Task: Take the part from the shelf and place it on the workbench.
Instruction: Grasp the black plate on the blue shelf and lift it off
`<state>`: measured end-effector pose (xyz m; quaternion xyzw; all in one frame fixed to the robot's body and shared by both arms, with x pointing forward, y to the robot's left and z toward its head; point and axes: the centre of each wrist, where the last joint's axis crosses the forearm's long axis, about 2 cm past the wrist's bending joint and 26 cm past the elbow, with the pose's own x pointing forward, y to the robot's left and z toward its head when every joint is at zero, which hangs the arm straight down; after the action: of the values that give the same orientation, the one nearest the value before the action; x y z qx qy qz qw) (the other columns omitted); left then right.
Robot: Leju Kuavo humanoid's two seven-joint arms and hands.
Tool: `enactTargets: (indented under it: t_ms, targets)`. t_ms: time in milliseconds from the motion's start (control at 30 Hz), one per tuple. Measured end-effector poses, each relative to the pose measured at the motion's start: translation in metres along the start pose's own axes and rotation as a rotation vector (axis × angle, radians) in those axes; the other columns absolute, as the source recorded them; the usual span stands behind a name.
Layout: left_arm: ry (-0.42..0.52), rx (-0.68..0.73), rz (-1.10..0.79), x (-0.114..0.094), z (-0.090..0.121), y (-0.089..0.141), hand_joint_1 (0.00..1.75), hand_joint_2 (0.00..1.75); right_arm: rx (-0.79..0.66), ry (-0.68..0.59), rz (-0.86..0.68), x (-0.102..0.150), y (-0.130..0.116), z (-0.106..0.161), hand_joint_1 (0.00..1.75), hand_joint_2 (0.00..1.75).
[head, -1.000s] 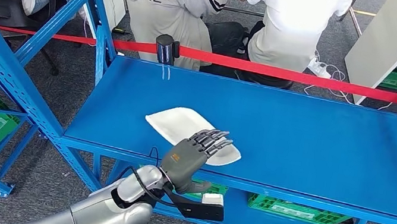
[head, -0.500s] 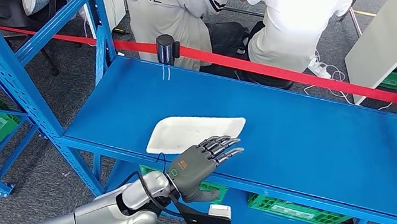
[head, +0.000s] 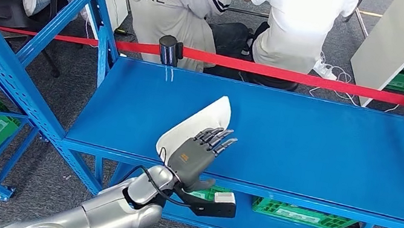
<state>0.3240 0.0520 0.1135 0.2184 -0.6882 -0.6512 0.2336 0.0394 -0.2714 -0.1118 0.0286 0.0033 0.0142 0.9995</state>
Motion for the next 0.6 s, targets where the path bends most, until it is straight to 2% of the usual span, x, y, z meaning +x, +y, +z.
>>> enactTargets:
  t_ms: [233,600]
  targets:
    - [0.074,-0.071,-0.048,-0.017,-0.005,0.001,0.00,1.75,0.002,-0.011,0.013,0.004,0.000,0.000,0.00,0.00]
    - [0.188,-0.196,-0.093,-0.047,0.002,-0.001,0.00,1.75,0.009,-0.012,0.020,0.008,0.000,0.001,0.00,0.00]
